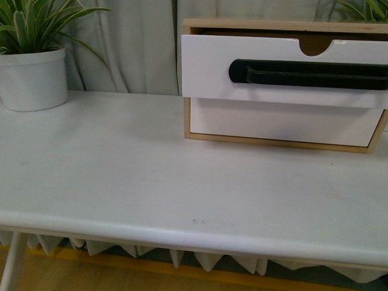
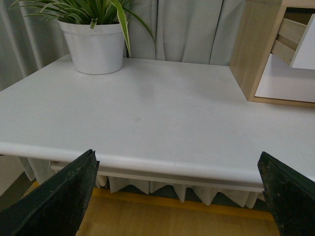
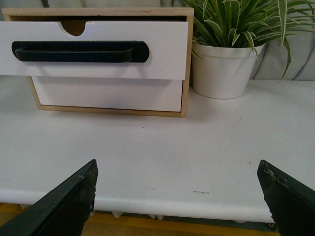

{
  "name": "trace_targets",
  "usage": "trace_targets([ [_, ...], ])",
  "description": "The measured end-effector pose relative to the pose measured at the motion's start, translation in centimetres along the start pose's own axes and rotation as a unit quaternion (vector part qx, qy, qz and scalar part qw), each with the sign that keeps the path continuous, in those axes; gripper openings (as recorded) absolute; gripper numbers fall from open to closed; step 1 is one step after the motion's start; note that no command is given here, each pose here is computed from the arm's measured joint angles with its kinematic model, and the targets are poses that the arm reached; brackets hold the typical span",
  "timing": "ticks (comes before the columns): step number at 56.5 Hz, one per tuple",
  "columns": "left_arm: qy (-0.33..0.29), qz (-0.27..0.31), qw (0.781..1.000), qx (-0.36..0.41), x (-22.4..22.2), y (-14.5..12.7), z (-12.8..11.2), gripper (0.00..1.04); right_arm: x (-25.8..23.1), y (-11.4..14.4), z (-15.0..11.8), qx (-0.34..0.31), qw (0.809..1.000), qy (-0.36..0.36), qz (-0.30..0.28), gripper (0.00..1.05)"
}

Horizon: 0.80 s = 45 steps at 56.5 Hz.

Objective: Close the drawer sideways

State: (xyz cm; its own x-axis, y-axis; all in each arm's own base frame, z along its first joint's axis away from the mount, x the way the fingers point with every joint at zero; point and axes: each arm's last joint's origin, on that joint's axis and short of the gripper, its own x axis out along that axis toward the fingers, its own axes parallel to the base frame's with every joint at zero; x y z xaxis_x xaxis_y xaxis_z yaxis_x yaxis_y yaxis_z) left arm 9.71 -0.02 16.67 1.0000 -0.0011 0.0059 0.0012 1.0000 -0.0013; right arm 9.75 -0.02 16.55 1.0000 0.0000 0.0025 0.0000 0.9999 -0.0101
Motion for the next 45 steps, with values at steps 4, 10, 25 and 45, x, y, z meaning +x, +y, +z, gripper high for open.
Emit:
trace_targets([
  [4,0.0,0.0,1.0,0.0,0.0,0.0,0.0,0.98,0.0,0.0,0.0,0.0,1.0,0.0,0.0,0.95],
  [10,0.0,0.0,1.0,0.0,0.0,0.0,0.0,0.98,0.0,0.0,0.0,0.0,1.0,0.0,0.0,0.95],
  [25,0.0,0.0,1.0,0.0,0.0,0.0,0.0,0.98,0.0,0.0,0.0,0.0,1.0,0.0,0.0,0.95],
  [45,0.0,0.0,1.0,0.0,0.0,0.0,0.0,0.98,0.0,0.0,0.0,0.0,1.0,0.0,0.0,0.95],
])
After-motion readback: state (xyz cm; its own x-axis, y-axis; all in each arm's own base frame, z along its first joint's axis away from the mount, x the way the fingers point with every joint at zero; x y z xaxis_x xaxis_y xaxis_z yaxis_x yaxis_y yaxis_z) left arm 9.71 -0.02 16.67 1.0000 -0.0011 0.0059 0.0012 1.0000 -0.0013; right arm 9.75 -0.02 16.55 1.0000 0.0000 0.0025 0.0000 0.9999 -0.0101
